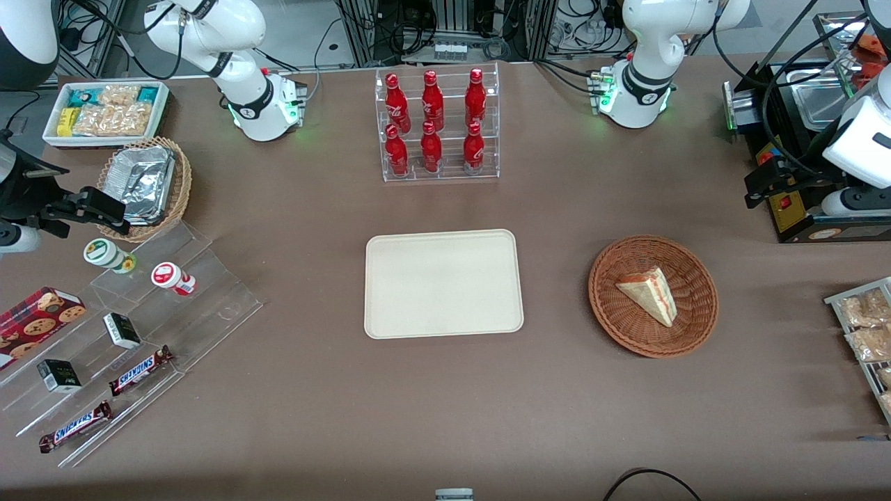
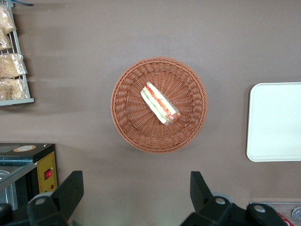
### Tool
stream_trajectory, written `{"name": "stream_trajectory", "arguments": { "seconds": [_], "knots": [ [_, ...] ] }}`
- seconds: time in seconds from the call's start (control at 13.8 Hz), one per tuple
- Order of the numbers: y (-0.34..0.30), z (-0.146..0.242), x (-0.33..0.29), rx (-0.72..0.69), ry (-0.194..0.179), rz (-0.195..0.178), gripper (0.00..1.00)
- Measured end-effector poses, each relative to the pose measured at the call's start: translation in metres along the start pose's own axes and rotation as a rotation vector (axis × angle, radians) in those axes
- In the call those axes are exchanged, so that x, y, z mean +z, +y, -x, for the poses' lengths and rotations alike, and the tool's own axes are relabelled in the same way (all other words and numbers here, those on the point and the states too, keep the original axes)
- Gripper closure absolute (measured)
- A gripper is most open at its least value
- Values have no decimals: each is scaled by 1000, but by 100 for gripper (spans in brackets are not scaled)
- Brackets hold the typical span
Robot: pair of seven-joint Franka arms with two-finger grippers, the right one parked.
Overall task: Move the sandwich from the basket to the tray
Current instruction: 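Move the left gripper over the wrapped sandwich in the wicker basket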
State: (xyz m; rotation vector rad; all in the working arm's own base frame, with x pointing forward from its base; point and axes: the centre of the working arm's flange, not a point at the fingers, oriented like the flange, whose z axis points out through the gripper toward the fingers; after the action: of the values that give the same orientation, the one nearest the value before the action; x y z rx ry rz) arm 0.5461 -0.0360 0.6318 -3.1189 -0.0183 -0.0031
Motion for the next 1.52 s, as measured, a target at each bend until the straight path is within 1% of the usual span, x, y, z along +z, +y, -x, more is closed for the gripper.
{"name": "stream_trajectory", "arguments": {
  "seconds": [0.29,0.43,0.58,0.8,0.94,1.16,1.3,1.52],
  "knots": [
    [0,-2,4,-10,-9,0,0],
    [1,-8,18,-10,-34,-1,0],
    [3,-19,45,-17,-68,-3,0],
    [9,-34,105,-54,-73,-3,0],
    [16,-35,145,-99,-59,-2,0],
    [21,-30,195,-227,-28,3,0],
    [26,-23,219,-326,-18,6,0],
    [33,-16,247,-461,7,16,0]
  ]
}}
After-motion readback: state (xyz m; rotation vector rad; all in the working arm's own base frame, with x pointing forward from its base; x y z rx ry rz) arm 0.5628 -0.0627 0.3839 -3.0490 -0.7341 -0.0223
